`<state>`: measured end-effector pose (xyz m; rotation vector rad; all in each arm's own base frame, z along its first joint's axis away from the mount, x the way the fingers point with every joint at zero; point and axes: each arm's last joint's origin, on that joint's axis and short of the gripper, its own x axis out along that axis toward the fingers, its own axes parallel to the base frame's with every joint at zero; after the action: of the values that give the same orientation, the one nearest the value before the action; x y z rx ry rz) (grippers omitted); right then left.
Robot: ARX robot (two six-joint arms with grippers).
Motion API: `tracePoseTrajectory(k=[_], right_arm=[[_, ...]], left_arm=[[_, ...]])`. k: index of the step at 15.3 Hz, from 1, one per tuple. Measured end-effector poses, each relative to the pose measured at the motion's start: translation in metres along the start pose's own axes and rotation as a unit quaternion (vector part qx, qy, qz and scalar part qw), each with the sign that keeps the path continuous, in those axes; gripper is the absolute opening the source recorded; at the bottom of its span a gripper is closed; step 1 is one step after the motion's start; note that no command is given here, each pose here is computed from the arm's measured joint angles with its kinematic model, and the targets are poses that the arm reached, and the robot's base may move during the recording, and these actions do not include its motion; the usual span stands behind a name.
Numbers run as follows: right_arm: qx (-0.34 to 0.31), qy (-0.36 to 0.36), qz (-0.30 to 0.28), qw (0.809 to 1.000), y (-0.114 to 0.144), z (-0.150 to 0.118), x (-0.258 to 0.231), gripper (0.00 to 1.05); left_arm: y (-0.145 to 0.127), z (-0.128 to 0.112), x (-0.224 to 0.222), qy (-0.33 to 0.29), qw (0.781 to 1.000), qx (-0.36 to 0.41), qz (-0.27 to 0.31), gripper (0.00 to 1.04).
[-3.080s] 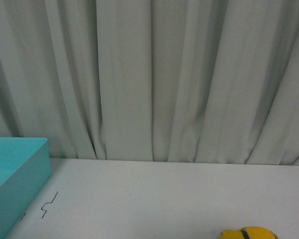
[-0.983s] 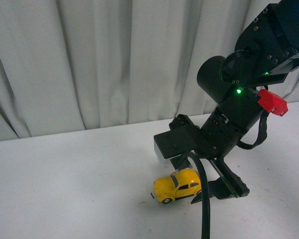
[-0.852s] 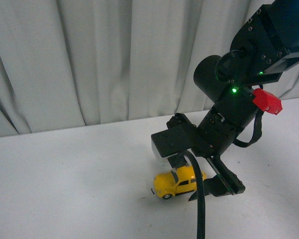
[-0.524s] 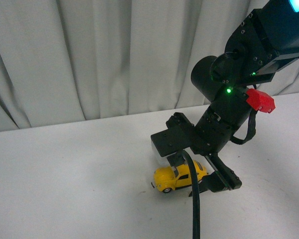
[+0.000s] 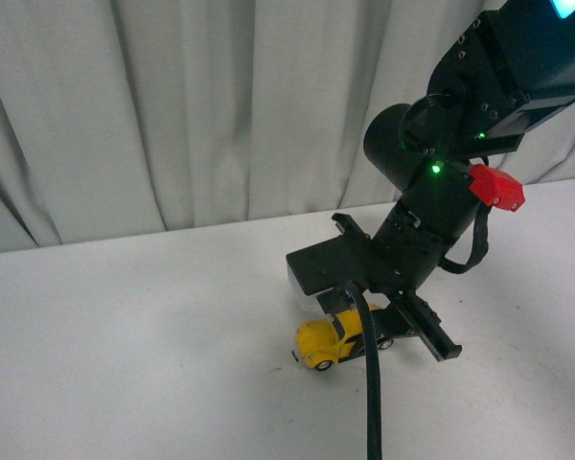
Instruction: Wind up and store yellow beetle toy
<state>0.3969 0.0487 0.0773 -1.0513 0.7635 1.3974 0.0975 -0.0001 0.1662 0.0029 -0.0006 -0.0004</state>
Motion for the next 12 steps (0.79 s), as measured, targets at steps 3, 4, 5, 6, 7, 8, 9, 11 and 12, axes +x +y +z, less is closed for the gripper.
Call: tracePoseTrajectory(k=[3, 4, 5, 6, 7, 8, 9, 11, 12], right_arm=[[0.020, 0.001, 0.000, 1.000, 0.0000, -0.0011, 0.0002, 0.42], [0.029, 0.000, -0.002, 1.000, -0.0003, -0.0012, 0.0004, 0.42], [0.038, 0.000, -0.003, 0.999, -0.0005, -0.0014, 0.0010, 0.42], [0.042, 0.000, -0.005, 0.999, -0.0010, -0.0016, 0.0011, 0.42], [0.042, -0.001, -0.006, 0.999, -0.0006, -0.0022, 0.0022, 0.42], [0.042, -0.001, -0.008, 0.999, 0.0000, -0.0027, 0.0030, 0.42], [0.041, -0.004, -0.009, 0.999, 0.0009, -0.0032, 0.0040, 0.42], [0.038, -0.010, -0.011, 0.999, 0.0025, -0.0068, 0.0042, 0.42], [0.036, -0.015, -0.010, 0.999, 0.0037, -0.0085, 0.0035, 0.42]], left_arm=[[0.0000, 0.0000, 0.0000, 0.000, 1.000, 0.000, 0.000, 0.98], [0.0000, 0.0000, 0.0000, 0.000, 1.000, 0.000, 0.000, 0.98], [0.0000, 0.0000, 0.0000, 0.000, 1.000, 0.000, 0.000, 0.98], [0.0000, 0.0000, 0.0000, 0.000, 1.000, 0.000, 0.000, 0.98], [0.0000, 0.0000, 0.0000, 0.000, 1.000, 0.000, 0.000, 0.98], [0.0000, 0.0000, 0.0000, 0.000, 1.000, 0.000, 0.000, 0.98], [0.0000, 0.0000, 0.0000, 0.000, 1.000, 0.000, 0.000, 0.98], [0.0000, 0.0000, 0.0000, 0.000, 1.000, 0.000, 0.000, 0.98], [0.0000, 0.0000, 0.0000, 0.000, 1.000, 0.000, 0.000, 0.98]])
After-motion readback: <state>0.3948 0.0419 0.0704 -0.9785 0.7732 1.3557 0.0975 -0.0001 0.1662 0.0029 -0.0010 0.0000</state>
